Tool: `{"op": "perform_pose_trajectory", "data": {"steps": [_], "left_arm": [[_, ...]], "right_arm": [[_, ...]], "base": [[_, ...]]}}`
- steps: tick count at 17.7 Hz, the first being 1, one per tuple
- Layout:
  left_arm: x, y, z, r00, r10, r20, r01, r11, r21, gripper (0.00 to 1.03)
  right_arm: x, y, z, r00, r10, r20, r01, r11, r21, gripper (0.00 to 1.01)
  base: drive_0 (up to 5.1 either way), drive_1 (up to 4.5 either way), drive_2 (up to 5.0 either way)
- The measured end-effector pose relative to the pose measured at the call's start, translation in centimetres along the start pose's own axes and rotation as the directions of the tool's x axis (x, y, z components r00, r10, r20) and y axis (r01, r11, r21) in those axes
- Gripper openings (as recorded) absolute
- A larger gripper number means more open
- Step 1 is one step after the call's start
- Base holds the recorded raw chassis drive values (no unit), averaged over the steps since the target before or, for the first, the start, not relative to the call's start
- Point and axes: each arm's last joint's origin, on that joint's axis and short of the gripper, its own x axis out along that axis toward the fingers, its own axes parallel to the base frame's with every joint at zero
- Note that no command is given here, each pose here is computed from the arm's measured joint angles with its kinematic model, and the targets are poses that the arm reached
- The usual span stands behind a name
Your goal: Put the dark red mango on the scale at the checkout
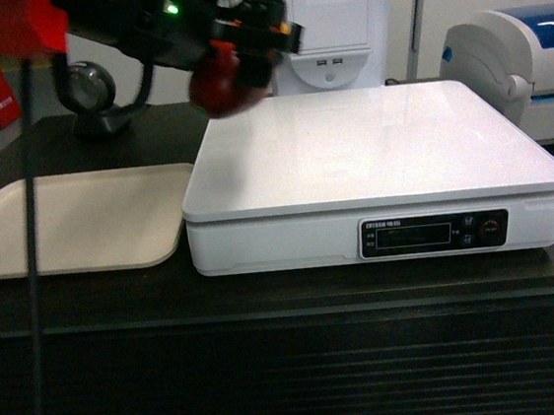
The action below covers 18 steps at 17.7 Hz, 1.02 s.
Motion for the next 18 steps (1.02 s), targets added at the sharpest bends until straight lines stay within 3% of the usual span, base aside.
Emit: {"op": "perform_pose_trajectory", "data": {"steps": [2,4,6,8,11,14,16,18], "left_arm": [[0.8,-3.6,-0.1,0.997,-0.071,-0.016,0.072,0.9967,0.039,0.61],[2.0,-5.8,0.2,0.994,-0.107,-0.025,0.108,0.9933,0.042,0.61],[3.8,-6.5,0.5,0.992,-0.116,-0.053,0.116,0.9932,-0.003,0.61],[5.5,-6.5,0.7,0.991,-0.095,-0.097,0.087,0.9928,-0.083,0.61],[7.5,-6.7,2.1,0.992,-0.068,-0.108,0.044,0.9755,-0.216,0.61],[8.8,-7.6,3.6,0.991,-0.050,-0.127,0.007,0.9483,-0.317,0.61],[9.7,-8.2,3.3,0.985,-0.038,-0.169,-0.027,0.9300,-0.367,0.61],[10.4,-8.7,2.6,0.978,-0.012,-0.208,-0.071,0.9185,-0.389,0.61]], "right_arm": [[0.0,0.0,0.0,1.000,0.000,0.000,0.000,1.0000,0.000,0.98],[0.0,0.0,0.0,1.000,0.000,0.000,0.000,1.0000,0.000,0.98],[0.0,0.0,0.0,1.000,0.000,0.000,0.000,1.0000,0.000,0.98],[0.0,0.0,0.0,1.000,0.000,0.000,0.000,1.0000,0.000,0.98],[0.0,0.0,0.0,1.000,0.000,0.000,0.000,1.0000,0.000,0.98],[0.0,0.0,0.0,1.000,0.000,0.000,0.000,1.0000,0.000,0.98],[0.0,0.0,0.0,1.000,0.000,0.000,0.000,1.0000,0.000,0.98],[0.0,0.0,0.0,1.000,0.000,0.000,0.000,1.0000,0.000,0.98]], "base": [[0.0,0.00,0.0],[0.0,0.00,0.0],[0.0,0.00,0.0],[0.0,0.00,0.0],[0.0,0.00,0.0],[0.0,0.00,0.0],[0.0,0.00,0.0],[0.0,0.00,0.0]]}}
